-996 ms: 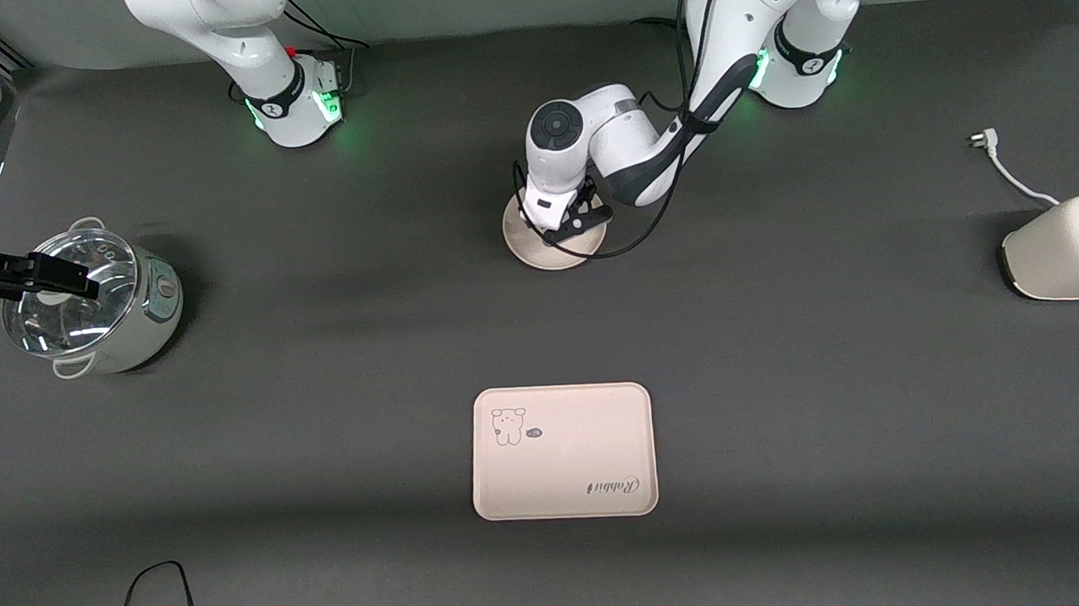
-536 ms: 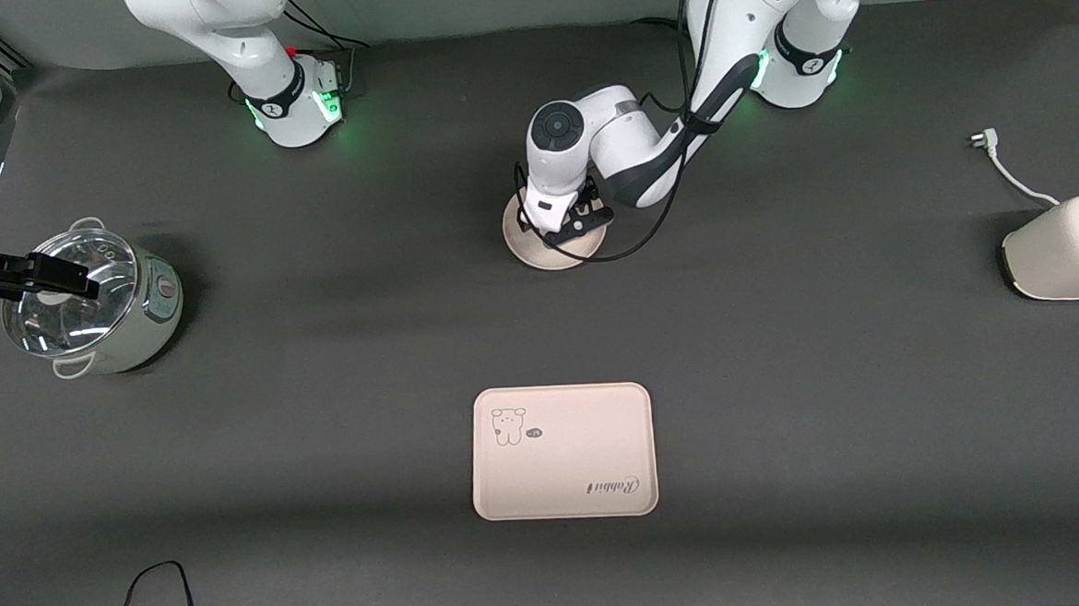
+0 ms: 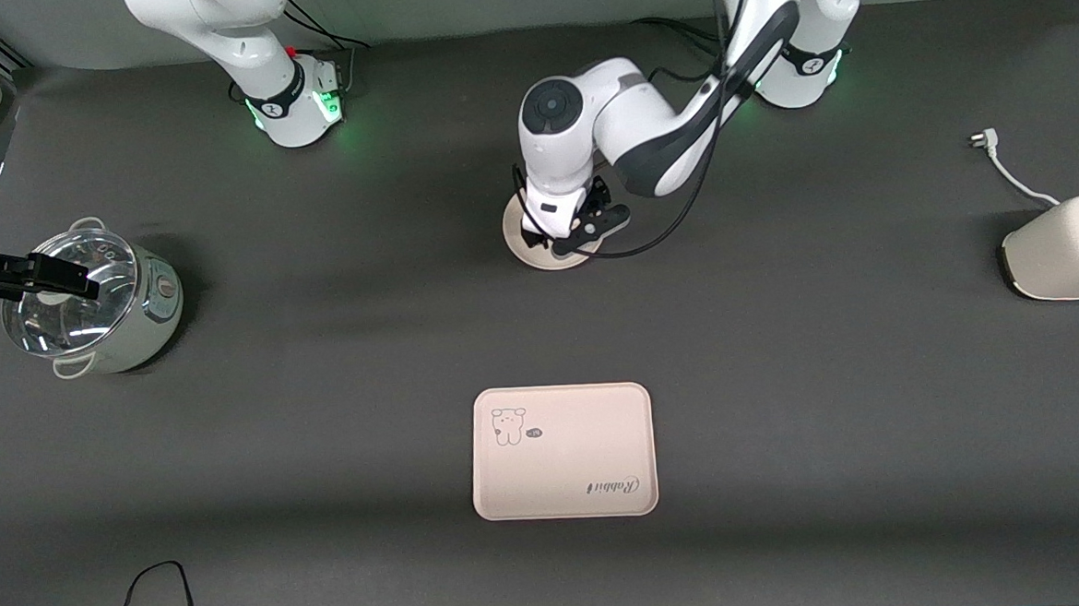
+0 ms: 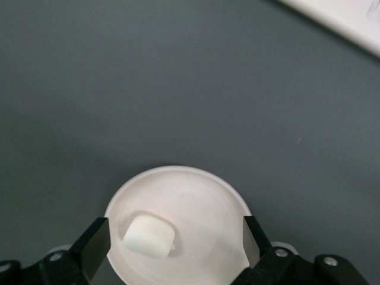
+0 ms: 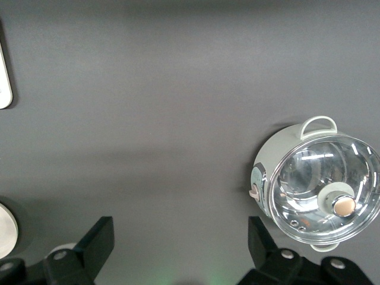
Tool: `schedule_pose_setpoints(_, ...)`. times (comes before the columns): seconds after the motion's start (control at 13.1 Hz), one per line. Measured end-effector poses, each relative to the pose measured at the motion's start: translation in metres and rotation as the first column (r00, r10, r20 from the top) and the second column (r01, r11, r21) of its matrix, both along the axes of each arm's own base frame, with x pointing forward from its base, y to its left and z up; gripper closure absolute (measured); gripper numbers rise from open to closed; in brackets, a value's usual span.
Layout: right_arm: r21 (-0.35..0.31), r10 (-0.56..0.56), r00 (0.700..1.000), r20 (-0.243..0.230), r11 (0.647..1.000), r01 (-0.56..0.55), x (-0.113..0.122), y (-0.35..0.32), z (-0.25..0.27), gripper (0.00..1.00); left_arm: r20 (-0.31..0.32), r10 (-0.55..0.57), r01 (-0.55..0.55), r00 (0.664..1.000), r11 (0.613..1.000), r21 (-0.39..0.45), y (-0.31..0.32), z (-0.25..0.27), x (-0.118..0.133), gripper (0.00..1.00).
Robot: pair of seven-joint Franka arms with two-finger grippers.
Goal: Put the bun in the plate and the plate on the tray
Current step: 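Withdraw the left gripper while the right gripper rises from the pot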
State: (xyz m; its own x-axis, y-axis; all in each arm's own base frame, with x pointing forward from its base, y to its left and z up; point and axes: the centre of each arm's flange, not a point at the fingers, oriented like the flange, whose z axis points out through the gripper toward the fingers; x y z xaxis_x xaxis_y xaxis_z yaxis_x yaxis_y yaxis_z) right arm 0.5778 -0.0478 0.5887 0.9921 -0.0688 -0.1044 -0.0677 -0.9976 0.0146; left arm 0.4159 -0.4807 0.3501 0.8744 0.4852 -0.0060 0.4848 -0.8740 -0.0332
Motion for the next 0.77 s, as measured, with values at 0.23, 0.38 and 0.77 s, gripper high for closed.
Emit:
schedule_pose_setpoints(0.23, 0.0, 0.002, 1.0, 0.0, 1.0, -0.002, 0.0, 0.001, 0.0, 0.0, 0.028, 0.107, -0.107, 0.994, 0.994, 0.004, 0.049, 0.057, 0.061, 0.0)
schedule_pose_setpoints(0.38, 0.015, 0.009, 1.0, 0.001, 1.0, -0.009, 0.0, 0.007, 0.0, 0.0, 0.005, 0.108, -0.108, 0.994, 0.994, 0.007, 0.108, 0.08, 0.113, 0.0)
schedule_pose_setpoints(0.77, 0.039, 0.003, 1.0, 0.002, 0.999, -0.003, -0.006, 0.091, 0.008, 0.0, -0.076, -0.036, 0.038, 0.996, 0.999, 0.03, 0.285, 0.123, 0.198, 0.0)
